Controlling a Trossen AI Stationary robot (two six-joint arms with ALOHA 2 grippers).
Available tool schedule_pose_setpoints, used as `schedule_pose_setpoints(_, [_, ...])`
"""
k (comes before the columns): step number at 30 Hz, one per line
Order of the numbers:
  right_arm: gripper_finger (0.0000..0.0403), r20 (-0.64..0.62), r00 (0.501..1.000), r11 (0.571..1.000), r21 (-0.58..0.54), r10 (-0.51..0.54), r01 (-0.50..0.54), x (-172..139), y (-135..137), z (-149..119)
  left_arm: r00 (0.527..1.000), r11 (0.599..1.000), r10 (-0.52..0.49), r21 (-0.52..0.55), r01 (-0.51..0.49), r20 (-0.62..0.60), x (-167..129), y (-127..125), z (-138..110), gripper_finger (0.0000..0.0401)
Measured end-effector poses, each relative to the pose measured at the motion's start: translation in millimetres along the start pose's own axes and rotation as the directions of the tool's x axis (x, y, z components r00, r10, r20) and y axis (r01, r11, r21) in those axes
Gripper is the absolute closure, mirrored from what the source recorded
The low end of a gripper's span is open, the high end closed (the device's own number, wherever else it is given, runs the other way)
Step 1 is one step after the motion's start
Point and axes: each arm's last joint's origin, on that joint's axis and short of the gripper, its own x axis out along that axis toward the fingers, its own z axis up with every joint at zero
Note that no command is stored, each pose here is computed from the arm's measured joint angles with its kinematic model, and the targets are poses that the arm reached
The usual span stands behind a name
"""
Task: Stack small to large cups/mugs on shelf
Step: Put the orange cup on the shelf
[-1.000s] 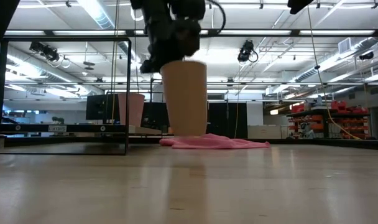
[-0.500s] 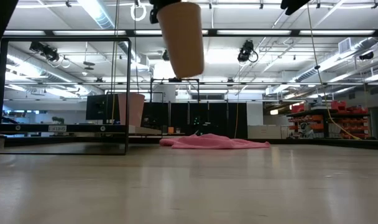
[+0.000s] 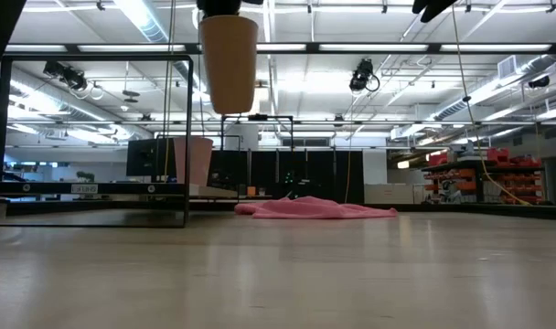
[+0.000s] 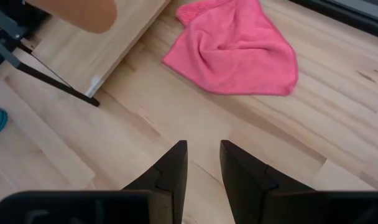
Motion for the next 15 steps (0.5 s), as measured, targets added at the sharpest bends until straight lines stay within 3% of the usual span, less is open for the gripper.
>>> schedule_pose_setpoints(15, [0.03,0.01,1.0,0.997,0.075,-0.023,0.022,5,-3,8,0.998,0.998,0.03,-0.062,-0.026,0.063,-45,36,-42,0.0391])
